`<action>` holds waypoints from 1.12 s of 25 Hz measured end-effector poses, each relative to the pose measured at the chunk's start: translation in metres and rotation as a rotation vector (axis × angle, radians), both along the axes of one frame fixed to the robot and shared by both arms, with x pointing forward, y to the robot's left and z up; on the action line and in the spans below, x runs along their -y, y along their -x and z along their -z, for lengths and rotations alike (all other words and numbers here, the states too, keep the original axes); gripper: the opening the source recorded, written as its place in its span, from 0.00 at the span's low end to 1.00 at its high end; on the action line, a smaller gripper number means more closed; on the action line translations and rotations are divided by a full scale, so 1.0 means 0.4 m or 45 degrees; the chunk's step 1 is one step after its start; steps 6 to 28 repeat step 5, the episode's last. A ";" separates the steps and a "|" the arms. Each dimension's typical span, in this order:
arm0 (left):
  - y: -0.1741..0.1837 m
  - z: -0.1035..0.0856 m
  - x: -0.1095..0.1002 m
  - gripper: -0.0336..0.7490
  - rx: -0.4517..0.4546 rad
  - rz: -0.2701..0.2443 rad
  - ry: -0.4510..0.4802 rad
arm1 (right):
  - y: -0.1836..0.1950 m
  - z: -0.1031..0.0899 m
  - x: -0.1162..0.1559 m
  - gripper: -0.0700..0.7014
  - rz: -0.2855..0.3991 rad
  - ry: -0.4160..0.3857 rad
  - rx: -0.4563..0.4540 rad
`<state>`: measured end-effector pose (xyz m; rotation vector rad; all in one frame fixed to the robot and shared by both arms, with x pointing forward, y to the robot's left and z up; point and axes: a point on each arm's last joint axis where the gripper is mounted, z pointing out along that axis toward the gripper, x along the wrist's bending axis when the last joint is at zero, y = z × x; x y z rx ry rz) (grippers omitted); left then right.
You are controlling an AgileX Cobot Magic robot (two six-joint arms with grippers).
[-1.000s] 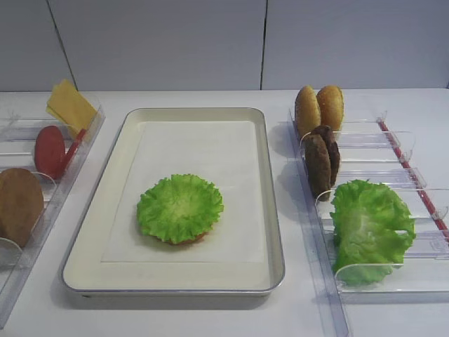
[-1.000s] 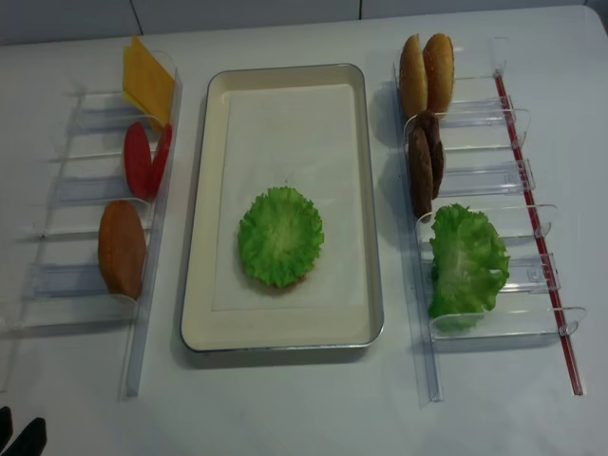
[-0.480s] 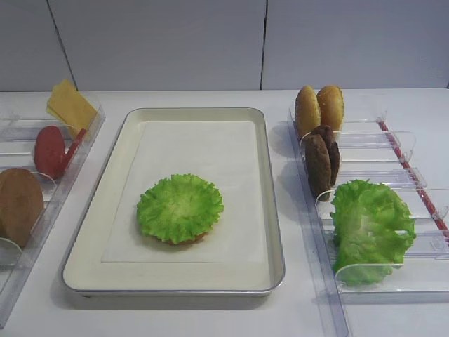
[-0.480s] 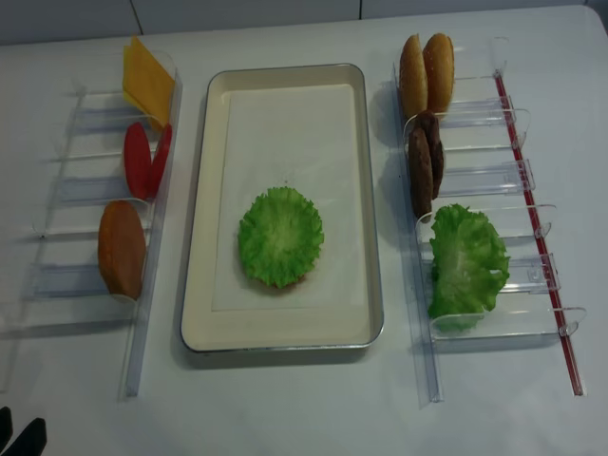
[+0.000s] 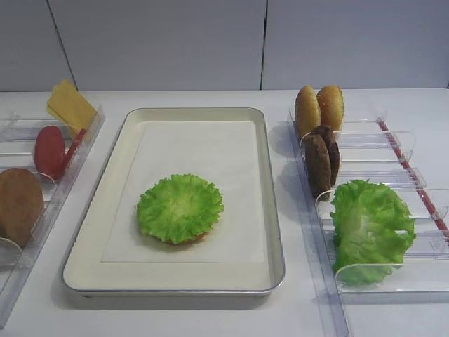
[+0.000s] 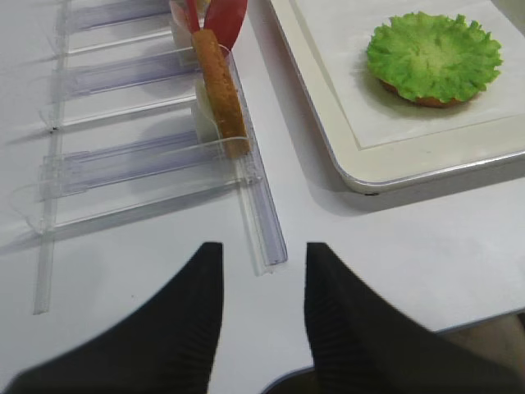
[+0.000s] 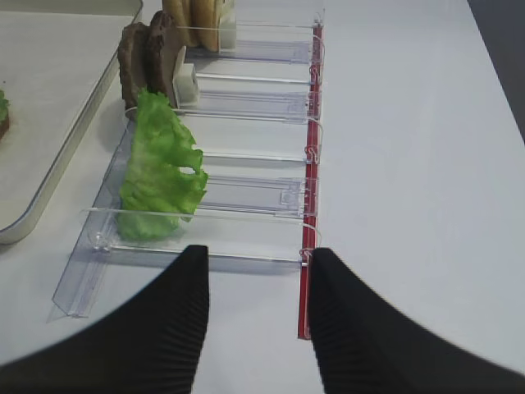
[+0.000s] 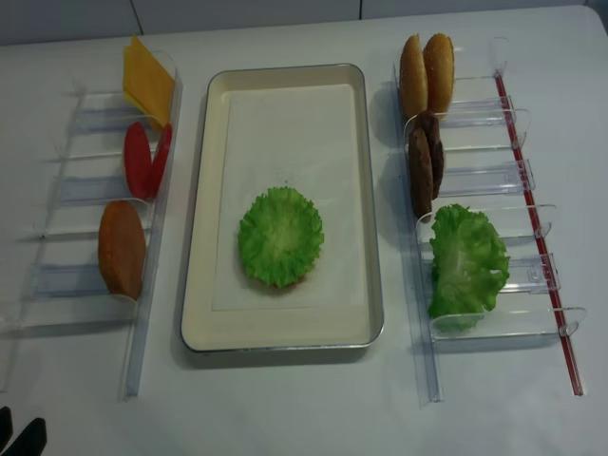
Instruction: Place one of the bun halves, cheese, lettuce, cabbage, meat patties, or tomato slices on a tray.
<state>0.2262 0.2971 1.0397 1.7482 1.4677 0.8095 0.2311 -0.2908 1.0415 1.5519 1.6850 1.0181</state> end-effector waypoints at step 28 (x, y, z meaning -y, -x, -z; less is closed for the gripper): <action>0.000 0.000 0.000 0.34 0.000 0.000 0.000 | 0.000 0.000 0.000 0.49 0.001 -0.002 0.000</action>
